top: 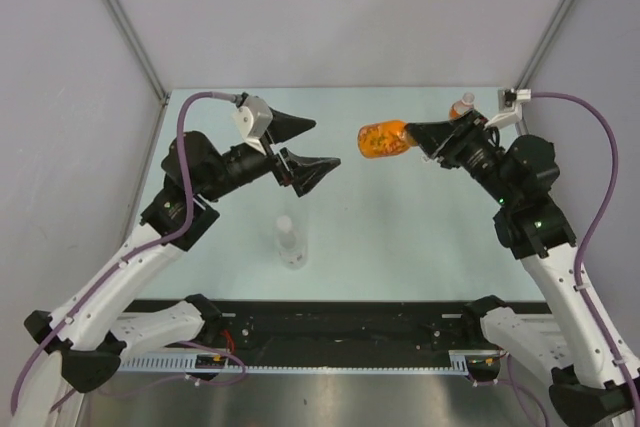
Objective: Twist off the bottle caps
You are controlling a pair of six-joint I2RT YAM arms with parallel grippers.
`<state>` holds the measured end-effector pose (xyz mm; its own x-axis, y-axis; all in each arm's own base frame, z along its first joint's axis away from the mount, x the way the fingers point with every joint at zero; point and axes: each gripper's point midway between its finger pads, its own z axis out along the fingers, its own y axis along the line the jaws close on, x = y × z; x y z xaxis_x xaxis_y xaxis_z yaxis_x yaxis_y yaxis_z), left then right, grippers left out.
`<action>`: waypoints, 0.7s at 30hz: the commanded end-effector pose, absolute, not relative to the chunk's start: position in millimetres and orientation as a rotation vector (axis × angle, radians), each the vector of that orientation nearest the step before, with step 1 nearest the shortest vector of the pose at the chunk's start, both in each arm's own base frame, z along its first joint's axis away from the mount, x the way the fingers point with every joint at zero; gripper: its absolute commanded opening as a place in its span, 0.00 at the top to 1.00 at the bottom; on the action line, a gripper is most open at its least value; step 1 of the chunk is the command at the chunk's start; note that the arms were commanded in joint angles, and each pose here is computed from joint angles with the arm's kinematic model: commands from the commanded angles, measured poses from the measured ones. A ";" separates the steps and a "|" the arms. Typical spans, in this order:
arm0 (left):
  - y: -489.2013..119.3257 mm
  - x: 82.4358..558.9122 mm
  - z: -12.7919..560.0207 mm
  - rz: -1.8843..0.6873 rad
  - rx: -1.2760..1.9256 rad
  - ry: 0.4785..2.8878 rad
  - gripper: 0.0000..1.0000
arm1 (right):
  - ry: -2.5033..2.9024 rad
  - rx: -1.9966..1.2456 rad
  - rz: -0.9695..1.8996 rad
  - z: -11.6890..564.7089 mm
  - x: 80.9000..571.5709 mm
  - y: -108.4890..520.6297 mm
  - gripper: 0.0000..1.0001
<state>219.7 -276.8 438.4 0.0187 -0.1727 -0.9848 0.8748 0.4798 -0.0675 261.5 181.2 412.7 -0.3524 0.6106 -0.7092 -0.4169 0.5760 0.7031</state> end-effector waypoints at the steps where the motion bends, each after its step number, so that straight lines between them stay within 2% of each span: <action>1: -277.2 193.4 467.6 -1.129 0.838 1.160 0.00 | 1.569 -0.105 1.502 453.5 219.9 203.4 1.00; 2: -278.8 181.5 472.3 -1.190 0.901 1.099 0.00 | 1.566 -0.141 1.524 454.7 217.6 205.3 1.00; 7: -289.0 182.4 465.9 -1.293 0.962 1.114 0.00 | 1.575 -0.260 1.593 452.6 208.1 216.5 1.00; 21: -315.2 176.6 433.5 -1.453 1.064 1.209 0.00 | 1.582 -0.451 1.450 446.2 193.6 240.6 1.00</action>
